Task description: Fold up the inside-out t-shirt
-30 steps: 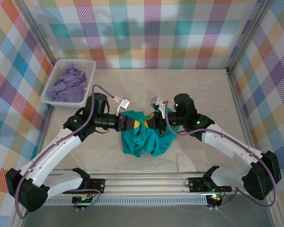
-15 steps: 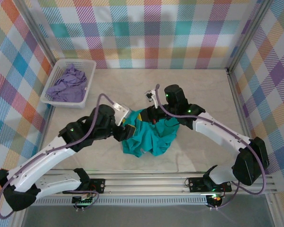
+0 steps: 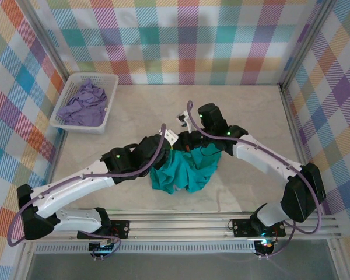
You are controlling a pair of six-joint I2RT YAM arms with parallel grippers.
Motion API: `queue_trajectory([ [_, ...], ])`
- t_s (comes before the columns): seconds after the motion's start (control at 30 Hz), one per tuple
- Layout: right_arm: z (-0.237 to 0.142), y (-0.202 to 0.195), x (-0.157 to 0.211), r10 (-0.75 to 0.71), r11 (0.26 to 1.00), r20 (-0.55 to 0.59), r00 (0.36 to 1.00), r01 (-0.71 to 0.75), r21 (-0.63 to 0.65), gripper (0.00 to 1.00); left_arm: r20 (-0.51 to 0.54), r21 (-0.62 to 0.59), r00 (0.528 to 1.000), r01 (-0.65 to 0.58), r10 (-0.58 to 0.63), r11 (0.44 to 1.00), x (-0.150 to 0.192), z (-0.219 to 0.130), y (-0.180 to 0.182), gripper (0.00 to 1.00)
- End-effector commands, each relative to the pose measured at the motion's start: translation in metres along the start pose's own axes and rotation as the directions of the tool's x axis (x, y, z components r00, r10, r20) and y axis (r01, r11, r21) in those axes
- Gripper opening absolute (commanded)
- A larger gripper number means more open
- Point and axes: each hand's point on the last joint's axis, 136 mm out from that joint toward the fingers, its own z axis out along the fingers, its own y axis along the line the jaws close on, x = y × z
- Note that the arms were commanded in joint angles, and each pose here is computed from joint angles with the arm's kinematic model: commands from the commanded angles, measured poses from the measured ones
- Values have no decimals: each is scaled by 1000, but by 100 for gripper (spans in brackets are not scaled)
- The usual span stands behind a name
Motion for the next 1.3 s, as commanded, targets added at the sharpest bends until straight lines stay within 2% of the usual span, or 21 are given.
queue_trajectory([
  [0.0,-3,3,-6,31,999,-5,1000,-31,-13,0,26,-87,998,-63,65,994,-12,-6,12,16],
  [0.13,-5,-6,-6,32,999,-5,999,-32,31,0,0,-69,995,-96,97,993,-5,-7,10,0],
  [0.23,-6,-2,-7,10,1000,-1,1000,-10,17,0,16,35,998,-67,66,997,-1,-10,-3,0],
  [0.37,-11,2,-6,-66,998,5,998,65,23,0,15,251,996,84,-91,964,1,-16,-17,0],
  [0.5,-18,6,-1,-176,984,13,984,175,28,0,13,414,963,239,-268,878,-4,-28,-18,0],
  [0.6,-23,10,2,-247,969,16,969,246,27,0,-24,516,927,333,-375,789,-6,-35,-17,0],
  [0.8,-27,10,7,-339,941,18,941,338,34,5,-154,684,843,467,-516,560,-11,-43,-25,0],
  [0.87,-28,10,8,-348,937,17,937,347,40,6,-183,709,817,494,-546,502,-12,-44,-24,0],
  [0.93,-31,4,6,-337,938,15,941,335,92,9,-189,705,794,519,-577,483,-13,-42,-18,0],
  [1.0,-35,-13,2,-298,935,6,955,290,202,16,-175,686,776,538,-607,490,-16,-41,-11,0],
  [1.07,-45,-35,-2,-246,908,-3,969,232,349,23,-163,668,748,564,-643,487,-21,-39,-4,0],
  [1.13,-54,-46,-3,-225,878,0,974,203,433,30,-162,678,725,575,-670,458,-28,-38,-3,0],
  [1.2,-63,-48,-4,-232,855,18,973,195,480,34,-175,695,704,583,-689,420,-33,-37,-5,0],
  [1.27,-68,-40,-4,-266,857,32,964,221,466,37,-186,689,687,601,-703,405,-34,-34,-4,0],
])
